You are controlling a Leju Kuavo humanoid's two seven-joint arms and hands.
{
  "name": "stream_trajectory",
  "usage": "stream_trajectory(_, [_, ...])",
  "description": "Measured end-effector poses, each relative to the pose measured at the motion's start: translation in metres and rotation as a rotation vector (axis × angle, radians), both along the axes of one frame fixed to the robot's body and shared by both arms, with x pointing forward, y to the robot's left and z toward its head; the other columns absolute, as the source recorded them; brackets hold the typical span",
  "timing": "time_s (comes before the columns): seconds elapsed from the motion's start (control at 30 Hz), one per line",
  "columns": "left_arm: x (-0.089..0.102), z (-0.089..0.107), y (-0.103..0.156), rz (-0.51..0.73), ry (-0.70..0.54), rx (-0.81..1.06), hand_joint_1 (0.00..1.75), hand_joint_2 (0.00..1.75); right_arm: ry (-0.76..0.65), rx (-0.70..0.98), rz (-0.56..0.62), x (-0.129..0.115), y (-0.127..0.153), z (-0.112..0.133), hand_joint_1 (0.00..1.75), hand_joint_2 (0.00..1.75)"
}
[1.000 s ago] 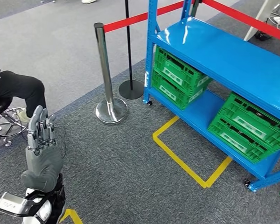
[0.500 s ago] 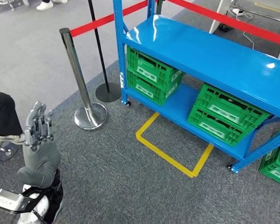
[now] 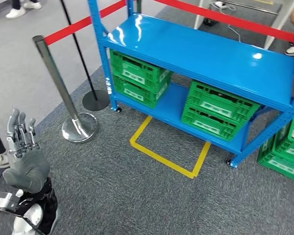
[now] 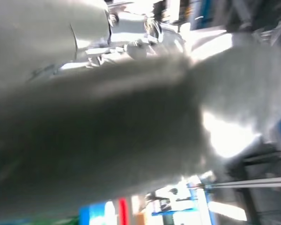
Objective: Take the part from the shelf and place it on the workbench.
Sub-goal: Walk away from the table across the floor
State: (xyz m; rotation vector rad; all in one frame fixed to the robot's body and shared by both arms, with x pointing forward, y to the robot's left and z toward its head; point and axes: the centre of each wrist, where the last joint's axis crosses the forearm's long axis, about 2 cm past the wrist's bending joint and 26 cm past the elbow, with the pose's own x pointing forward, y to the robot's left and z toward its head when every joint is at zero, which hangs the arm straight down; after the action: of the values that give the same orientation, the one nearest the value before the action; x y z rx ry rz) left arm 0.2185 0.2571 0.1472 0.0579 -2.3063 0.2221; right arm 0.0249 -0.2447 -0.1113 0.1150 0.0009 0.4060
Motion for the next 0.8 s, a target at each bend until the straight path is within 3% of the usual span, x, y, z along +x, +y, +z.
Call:
stream_trajectory(0.17, [-0.01,-0.029,0.038,0.004,0.198,-0.157,0.0,0.0,0.025,-0.004,-0.037,-0.005,0.002,0.0,0.0,0.0])
stream_trajectory(0.5, [-0.067,-0.11,0.126,0.424,0.602,-0.187,0.0,0.0,0.05,-0.011,-0.027,-0.008,0.01,0.0,0.0,0.0])
stream_trajectory(0.67, [-0.11,-0.153,0.149,0.632,0.814,-0.262,0.0,0.0,0.057,-0.02,0.01,-0.009,0.012,0.001,0.0,0.0])
stream_trajectory(0.8, [-0.133,-0.171,0.151,0.695,0.895,-0.317,0.0,0.0,0.053,-0.019,0.023,-0.006,0.014,0.001,0.0,0.0])
